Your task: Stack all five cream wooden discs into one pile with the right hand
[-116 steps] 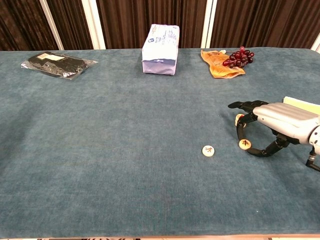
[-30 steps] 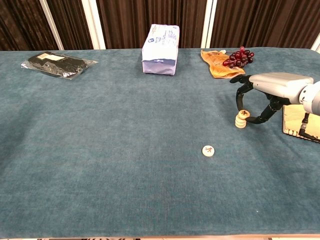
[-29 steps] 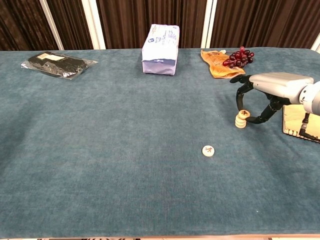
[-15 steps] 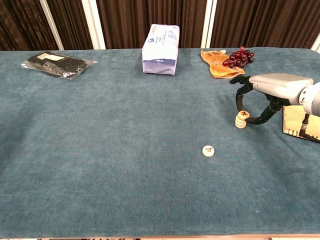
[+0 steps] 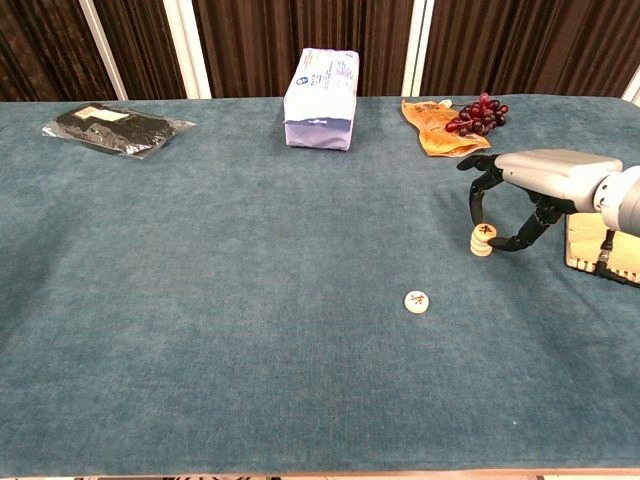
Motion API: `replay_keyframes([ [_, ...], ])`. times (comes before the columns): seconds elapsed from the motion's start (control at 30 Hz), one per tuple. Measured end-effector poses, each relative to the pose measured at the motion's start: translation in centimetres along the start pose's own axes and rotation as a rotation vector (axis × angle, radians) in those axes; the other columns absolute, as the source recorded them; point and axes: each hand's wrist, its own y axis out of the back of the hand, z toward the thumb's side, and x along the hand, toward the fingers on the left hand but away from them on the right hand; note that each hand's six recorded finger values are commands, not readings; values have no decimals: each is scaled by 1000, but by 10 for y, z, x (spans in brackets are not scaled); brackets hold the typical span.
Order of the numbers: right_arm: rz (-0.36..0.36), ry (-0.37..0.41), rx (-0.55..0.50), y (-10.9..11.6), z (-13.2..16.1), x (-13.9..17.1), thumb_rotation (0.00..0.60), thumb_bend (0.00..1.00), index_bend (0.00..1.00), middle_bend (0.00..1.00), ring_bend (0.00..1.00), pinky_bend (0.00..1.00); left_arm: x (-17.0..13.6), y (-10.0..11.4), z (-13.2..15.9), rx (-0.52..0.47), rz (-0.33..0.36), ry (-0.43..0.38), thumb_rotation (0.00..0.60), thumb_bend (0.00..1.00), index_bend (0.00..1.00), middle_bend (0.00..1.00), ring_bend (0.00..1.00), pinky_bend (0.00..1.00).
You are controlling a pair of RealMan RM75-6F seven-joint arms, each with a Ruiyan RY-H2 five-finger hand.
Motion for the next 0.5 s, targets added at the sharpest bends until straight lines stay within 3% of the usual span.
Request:
replay_keyframes([
  [0.5,-1,-7,1,1,0,-2,600,405,503,0,0,0,0,0,0,2,-2,1,600,482,158,0,0,0],
])
